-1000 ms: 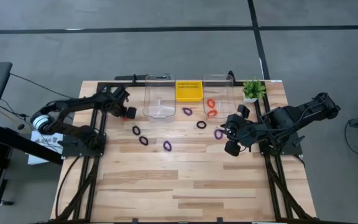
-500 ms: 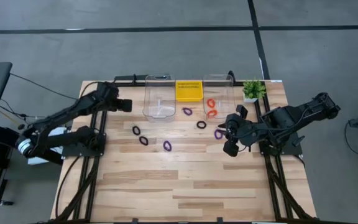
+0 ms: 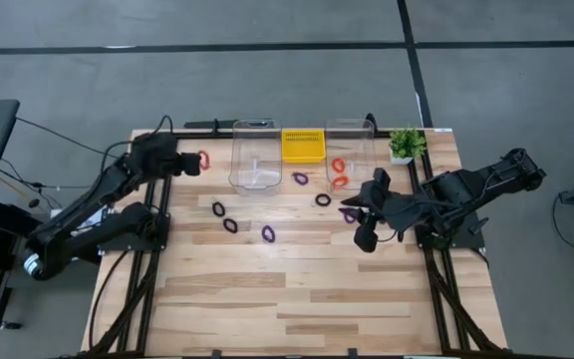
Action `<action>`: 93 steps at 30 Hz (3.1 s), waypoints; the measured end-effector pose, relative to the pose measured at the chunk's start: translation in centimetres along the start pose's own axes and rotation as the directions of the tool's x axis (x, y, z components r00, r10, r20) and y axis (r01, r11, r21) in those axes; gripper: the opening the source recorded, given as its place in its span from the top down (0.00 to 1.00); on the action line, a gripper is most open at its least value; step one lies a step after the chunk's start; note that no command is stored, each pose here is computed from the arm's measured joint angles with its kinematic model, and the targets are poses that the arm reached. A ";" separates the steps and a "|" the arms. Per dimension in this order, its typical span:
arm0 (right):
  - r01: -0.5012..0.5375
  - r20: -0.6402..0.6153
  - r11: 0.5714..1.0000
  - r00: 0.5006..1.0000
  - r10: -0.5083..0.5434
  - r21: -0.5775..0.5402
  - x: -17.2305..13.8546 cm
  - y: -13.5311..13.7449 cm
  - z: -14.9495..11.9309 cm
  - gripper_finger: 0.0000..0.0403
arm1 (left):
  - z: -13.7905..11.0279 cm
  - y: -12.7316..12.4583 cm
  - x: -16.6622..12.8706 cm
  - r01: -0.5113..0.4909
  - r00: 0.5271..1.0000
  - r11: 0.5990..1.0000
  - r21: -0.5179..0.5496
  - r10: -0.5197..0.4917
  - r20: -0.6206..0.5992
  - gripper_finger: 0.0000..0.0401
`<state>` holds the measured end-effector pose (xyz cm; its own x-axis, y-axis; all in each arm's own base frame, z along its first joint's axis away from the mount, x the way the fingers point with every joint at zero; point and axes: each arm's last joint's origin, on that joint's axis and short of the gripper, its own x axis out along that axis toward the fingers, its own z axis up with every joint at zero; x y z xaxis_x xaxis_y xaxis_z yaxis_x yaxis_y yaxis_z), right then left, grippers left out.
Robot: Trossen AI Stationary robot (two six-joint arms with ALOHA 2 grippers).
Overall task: Sort spring keychains
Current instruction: Put the orange spring keychain into the right transparent bin
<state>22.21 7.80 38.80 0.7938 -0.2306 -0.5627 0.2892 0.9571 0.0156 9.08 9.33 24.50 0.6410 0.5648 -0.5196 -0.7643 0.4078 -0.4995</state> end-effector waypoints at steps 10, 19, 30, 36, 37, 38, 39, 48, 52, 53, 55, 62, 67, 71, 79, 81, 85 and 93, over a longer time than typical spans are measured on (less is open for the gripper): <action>0.008 0.114 0.994 0.993 0.005 -0.107 2.9 1.0 1.8 0.82 | 0.4 -4.6 -1.6 0.394 0.910 0.918 0.038 -0.395 0.128 0.94; 0.078 0.229 0.980 0.973 -0.035 -0.185 9.3 2.3 3.5 0.82 | -1.1 -9.6 -1.1 0.628 0.767 0.774 0.086 -0.634 0.098 0.94; 0.069 0.398 0.991 0.917 -0.018 -0.114 13.7 3.3 4.8 0.82 | -5.0 -14.9 1.4 0.744 0.653 0.653 0.142 -0.755 0.058 0.94; 0.013 0.390 0.991 0.920 0.041 -0.135 13.9 3.3 4.9 0.82 | -6.9 -15.4 3.3 0.659 0.738 0.738 0.147 -0.672 0.064 0.94; 0.008 0.387 0.991 0.921 0.044 -0.131 13.9 3.3 4.8 0.82 | -7.1 -15.5 3.5 0.653 0.743 0.743 0.148 -0.666 0.069 0.94; 0.006 0.388 0.992 0.921 0.044 -0.126 13.9 3.3 4.8 0.82 | -7.2 -15.6 3.6 0.650 0.744 0.746 0.147 -0.663 0.076 0.94; 0.004 0.388 0.992 0.921 0.044 -0.123 13.9 3.3 4.8 0.82 | -7.2 -15.7 3.7 0.651 0.742 0.745 0.145 -0.665 0.085 0.94; 0.067 0.327 0.996 0.944 -0.043 -0.061 14.2 2.9 4.2 0.78 | -6.7 -15.9 3.5 0.650 0.727 0.743 0.159 -0.669 0.154 0.94; 0.069 0.306 0.997 0.951 -0.053 -0.041 14.4 2.5 4.0 0.71 | -6.7 -15.9 3.5 0.650 0.727 0.743 0.158 -0.669 0.156 0.94; 0.070 0.300 0.997 0.952 -0.056 -0.038 14.5 2.5 4.0 0.69 | -6.7 -15.9 3.4 0.652 0.725 0.742 0.157 -0.671 0.158 0.94; 0.073 0.289 0.997 0.955 -0.062 -0.026 14.6 2.2 3.9 0.65 | -6.6 -15.9 3.4 0.656 0.720 0.738 0.155 -0.674 0.164 0.94; 0.086 0.270 0.996 0.959 -0.083 -0.002 14.9 1.5 3.9 0.54 | -6.7 -16.2 3.0 0.676 0.702 0.723 0.144 -0.691 0.174 0.94; 0.088 0.270 0.996 0.959 -0.086 0.002 15.0 1.3 4.0 0.51 | -7.1 -16.4 2.6 0.670 0.705 0.729 0.138 -0.684 0.187 0.94; 0.089 0.275 0.996 0.958 -0.087 0.007 15.0 1.2 4.1 0.52 | -7.2 -16.5 2.5 0.672 0.704 0.728 0.136 -0.685 0.188 0.94; 0.070 0.290 0.997 0.955 -0.071 0.014 15.4 1.3 4.2 0.56 | -7.2 -16.5 2.4 0.675 0.700 0.726 0.134 -0.687 0.194 0.94; 0.058 0.268 0.998 0.962 -0.056 0.002 15.9 1.5 3.9 0.57 | -7.2 -16.5 2.4 0.677 0.698 0.724 0.133 -0.688 0.197 0.94; 0.049 0.245 0.999 0.968 -0.051 0.016 16.9 1.5 3.4 0.58 | -7.1 -16.6 2.4 0.679 0.695 0.722 0.132 -0.690 0.201 0.94; 0.048 0.275 0.998 0.960 -0.057 0.040 17.1 1.5 3.8 0.64 | -7.2 -16.6 2.3 0.682 0.692 0.719 0.133 -0.694 0.198 0.94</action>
<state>38.20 4.60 32.32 0.8923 -0.3243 -0.3141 0.3483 0.9371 0.0217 23.76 -1.30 26.61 0.9602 0.2502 0.1243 -0.1213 0.7741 -0.6213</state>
